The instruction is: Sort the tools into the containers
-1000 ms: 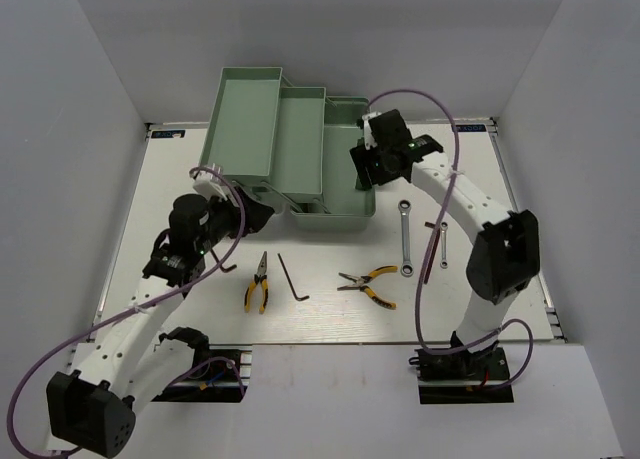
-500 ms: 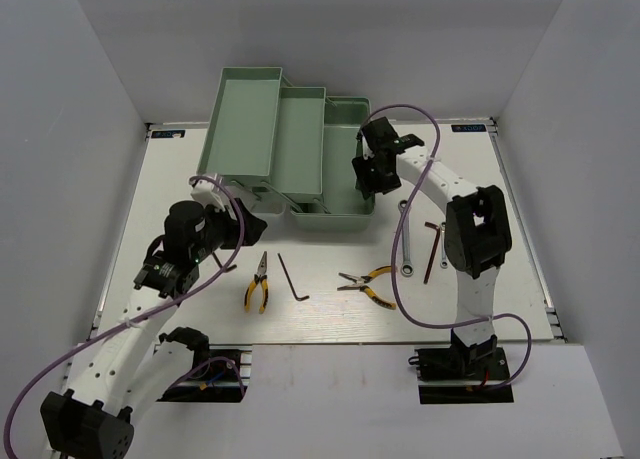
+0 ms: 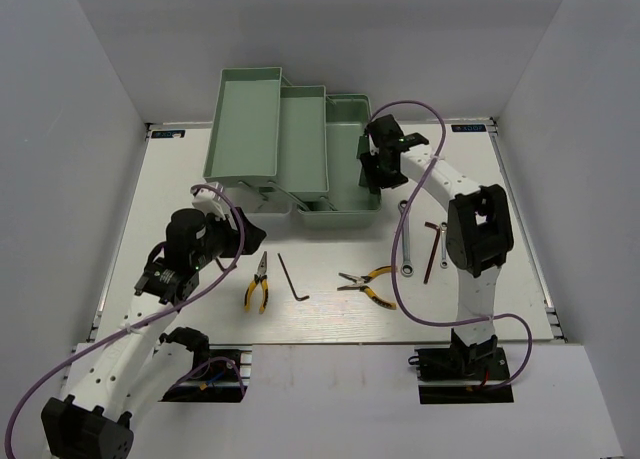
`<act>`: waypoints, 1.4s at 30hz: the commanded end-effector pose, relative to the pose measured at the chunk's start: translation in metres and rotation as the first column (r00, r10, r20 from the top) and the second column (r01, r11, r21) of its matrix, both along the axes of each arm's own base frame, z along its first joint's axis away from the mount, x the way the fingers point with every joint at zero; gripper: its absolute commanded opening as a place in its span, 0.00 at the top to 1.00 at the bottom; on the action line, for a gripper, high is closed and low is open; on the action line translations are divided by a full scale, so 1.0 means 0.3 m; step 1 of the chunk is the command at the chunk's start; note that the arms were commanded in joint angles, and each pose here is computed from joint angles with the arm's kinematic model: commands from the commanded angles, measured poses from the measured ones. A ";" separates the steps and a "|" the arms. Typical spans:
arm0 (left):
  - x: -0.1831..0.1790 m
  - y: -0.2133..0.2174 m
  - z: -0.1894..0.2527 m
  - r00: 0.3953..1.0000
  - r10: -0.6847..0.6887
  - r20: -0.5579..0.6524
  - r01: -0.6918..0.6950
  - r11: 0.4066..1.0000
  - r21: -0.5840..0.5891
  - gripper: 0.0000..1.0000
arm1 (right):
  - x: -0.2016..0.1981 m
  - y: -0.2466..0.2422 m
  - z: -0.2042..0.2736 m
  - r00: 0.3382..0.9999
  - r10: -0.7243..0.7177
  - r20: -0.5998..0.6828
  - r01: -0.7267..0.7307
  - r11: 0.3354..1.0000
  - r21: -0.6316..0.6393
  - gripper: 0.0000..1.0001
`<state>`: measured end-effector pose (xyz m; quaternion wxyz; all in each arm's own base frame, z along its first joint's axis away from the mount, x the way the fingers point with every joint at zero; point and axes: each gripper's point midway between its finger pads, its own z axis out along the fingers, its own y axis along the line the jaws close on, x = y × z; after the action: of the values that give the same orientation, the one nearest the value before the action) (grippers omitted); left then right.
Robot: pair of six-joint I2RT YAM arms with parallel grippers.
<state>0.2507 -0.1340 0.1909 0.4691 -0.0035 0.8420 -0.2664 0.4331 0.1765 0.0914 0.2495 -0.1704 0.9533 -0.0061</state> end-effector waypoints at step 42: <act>-0.078 -0.094 -0.121 0.946 -0.291 -0.143 0.309 0.943 0.123 0.36 | -0.283 -0.195 -0.207 0.972 -0.042 -0.233 0.073 0.989 0.130 0.43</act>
<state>0.2229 -0.1605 0.1460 0.3576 0.1355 0.8822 -0.2748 0.3280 0.1187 0.0258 0.1194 -0.1329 0.9801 0.0869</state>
